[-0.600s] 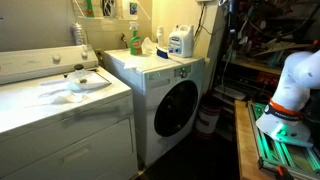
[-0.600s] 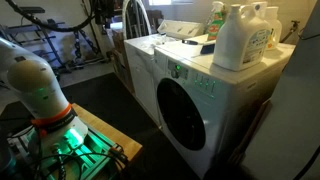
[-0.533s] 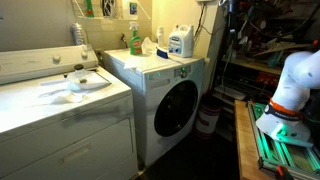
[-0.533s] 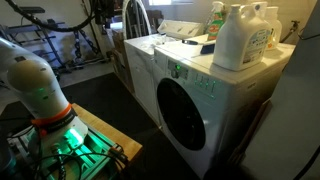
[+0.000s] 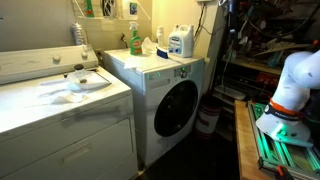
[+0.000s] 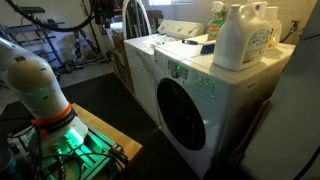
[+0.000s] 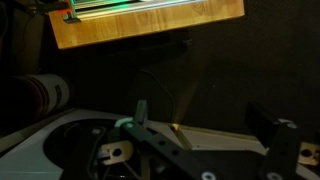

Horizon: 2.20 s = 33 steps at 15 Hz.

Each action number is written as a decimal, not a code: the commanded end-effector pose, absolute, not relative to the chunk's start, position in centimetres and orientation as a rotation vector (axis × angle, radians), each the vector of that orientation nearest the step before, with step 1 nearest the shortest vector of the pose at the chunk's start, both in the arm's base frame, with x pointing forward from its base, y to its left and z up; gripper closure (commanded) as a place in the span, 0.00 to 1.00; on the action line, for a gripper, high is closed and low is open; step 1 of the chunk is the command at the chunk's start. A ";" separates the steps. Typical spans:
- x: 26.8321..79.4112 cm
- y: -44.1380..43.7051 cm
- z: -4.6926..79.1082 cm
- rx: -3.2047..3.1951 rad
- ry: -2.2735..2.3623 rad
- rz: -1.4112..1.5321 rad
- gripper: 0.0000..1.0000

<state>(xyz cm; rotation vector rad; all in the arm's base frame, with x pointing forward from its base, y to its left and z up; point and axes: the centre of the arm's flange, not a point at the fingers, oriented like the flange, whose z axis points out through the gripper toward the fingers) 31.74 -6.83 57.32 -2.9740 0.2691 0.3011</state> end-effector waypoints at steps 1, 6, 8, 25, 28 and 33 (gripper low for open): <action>33.5 -6.7 55.8 -2.991 0.338 0.176 0.00; 37.6 -6.7 50.9 -3.055 0.547 -0.145 0.00; 39.1 -6.9 48.7 -3.079 0.589 -0.224 0.00; 44.3 -9.1 38.0 -3.271 0.563 -0.470 0.00; 45.5 -9.5 37.4 -3.283 0.613 -0.486 0.00; 46.8 -10.7 35.3 -3.334 0.743 -0.469 0.34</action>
